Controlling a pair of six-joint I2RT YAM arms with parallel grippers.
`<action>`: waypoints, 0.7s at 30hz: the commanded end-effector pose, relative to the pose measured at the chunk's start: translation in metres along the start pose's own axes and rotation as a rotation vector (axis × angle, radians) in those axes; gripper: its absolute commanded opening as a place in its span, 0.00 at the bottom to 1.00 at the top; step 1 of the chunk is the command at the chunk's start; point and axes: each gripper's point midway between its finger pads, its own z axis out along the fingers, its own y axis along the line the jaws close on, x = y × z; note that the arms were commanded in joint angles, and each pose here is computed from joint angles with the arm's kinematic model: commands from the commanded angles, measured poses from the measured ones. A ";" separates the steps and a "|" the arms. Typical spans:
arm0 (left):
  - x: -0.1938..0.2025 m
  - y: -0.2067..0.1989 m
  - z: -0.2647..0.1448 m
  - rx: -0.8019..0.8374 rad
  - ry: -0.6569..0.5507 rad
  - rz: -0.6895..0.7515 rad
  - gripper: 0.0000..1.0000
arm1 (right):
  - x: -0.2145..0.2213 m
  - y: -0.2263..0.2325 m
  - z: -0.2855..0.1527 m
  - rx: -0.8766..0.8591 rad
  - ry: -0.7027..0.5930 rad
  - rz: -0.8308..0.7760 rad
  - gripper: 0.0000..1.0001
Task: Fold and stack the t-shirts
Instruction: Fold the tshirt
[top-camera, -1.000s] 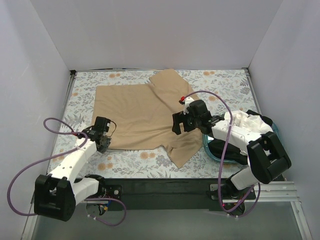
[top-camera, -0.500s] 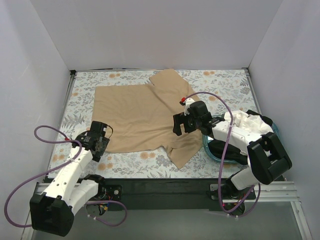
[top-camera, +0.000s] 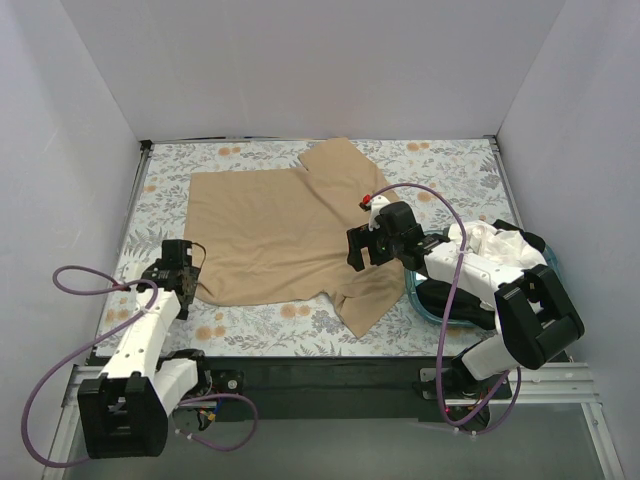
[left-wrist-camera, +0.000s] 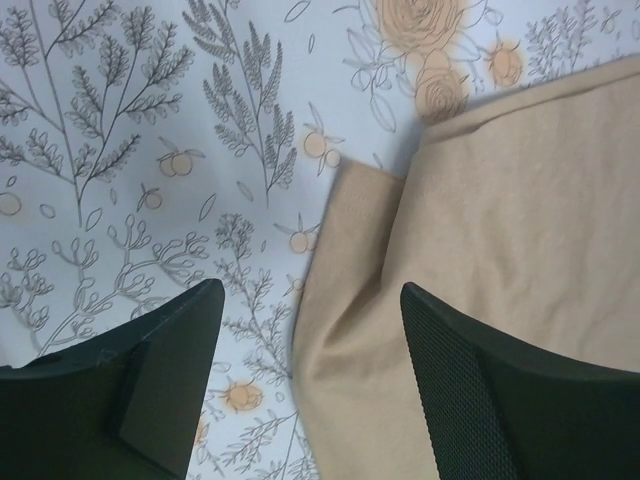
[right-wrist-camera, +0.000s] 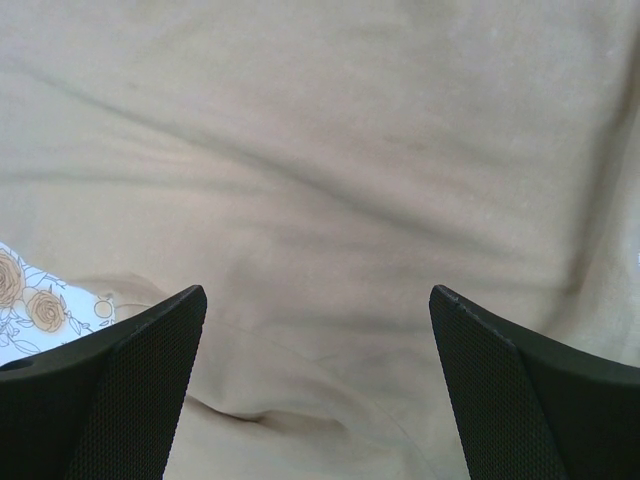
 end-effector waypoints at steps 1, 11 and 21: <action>-0.011 -0.028 0.007 0.094 -0.015 -0.049 0.70 | -0.022 -0.001 -0.002 0.014 -0.065 -0.034 0.98; -0.011 -0.031 0.040 -0.041 0.027 -0.017 0.49 | -0.023 -0.006 -0.007 0.032 -0.078 -0.028 0.98; -0.014 -0.038 0.062 -0.113 0.047 0.003 0.39 | -0.022 -0.009 -0.010 0.045 -0.085 -0.026 0.98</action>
